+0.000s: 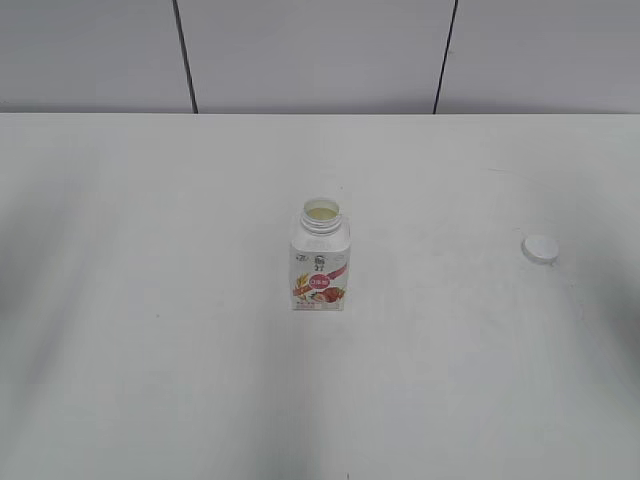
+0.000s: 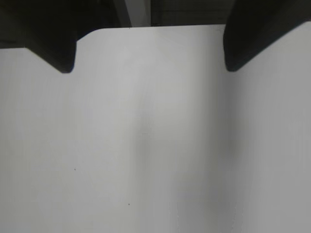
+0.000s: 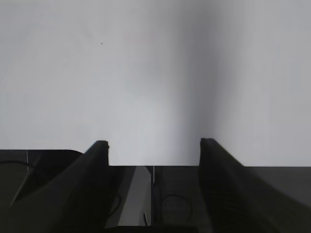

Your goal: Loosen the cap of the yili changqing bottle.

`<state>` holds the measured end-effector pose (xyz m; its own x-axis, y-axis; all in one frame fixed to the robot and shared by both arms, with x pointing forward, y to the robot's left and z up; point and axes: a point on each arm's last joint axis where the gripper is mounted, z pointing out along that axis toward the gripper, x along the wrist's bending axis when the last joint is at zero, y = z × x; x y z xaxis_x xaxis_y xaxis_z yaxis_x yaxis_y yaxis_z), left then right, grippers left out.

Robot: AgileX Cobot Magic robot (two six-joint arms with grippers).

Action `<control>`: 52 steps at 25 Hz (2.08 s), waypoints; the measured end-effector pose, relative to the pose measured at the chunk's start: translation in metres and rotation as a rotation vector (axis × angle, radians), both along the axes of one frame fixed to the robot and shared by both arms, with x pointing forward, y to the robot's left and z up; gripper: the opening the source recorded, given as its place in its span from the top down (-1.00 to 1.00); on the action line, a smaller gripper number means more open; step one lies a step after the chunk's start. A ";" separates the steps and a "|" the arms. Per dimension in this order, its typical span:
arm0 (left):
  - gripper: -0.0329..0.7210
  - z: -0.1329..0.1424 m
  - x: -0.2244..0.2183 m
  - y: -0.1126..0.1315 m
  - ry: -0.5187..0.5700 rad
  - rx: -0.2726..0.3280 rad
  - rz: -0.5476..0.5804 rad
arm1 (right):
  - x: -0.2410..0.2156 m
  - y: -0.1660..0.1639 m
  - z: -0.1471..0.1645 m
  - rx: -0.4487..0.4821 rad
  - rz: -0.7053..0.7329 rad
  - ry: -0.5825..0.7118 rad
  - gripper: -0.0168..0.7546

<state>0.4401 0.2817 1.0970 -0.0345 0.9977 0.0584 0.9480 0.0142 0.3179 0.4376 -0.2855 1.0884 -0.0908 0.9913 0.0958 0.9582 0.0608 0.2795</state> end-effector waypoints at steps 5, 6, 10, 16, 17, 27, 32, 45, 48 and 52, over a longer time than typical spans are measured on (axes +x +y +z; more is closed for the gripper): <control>-0.59 0.003 -0.065 0.010 -0.123 -0.022 0.000 | -0.055 -0.002 0.002 -0.008 0.000 -0.098 -0.25; -0.59 0.005 -0.079 0.012 -0.164 -0.028 0.000 | -0.066 -0.002 0.002 -0.008 0.000 -0.123 -0.25; -0.59 0.004 -0.129 0.019 -0.320 -0.052 0.000 | -0.113 -0.002 -0.002 -0.007 0.000 -0.250 -0.25; -0.59 -0.008 -0.191 0.028 -0.563 -0.090 -0.001 | -0.159 -0.003 -0.023 -0.012 0.007 -0.402 -0.25; -0.59 -0.011 -0.199 0.029 -0.603 -0.095 -0.001 | -0.165 -0.003 -0.028 -0.017 0.017 -0.428 -0.24; -0.59 -0.033 -0.220 0.027 -0.749 -0.094 -0.133 | -0.216 -0.005 -0.032 -0.037 0.024 -0.764 -0.24; -0.59 -0.039 -0.210 0.022 -0.791 -0.126 -0.153 | -0.216 -0.006 -0.032 -0.044 0.023 -0.773 -0.24; -0.59 -0.040 -0.209 0.021 -0.797 -0.108 -0.118 | -0.209 -0.006 -0.035 -0.052 0.014 -0.809 -0.24; -0.59 -0.040 -0.209 0.021 -0.800 -0.079 -0.049 | -0.208 -0.007 -0.035 -0.058 0.013 -0.809 -0.24; -0.59 -0.040 -0.209 0.020 -0.801 -0.062 -0.009 | -0.208 -0.007 -0.035 -0.060 0.012 -0.809 -0.24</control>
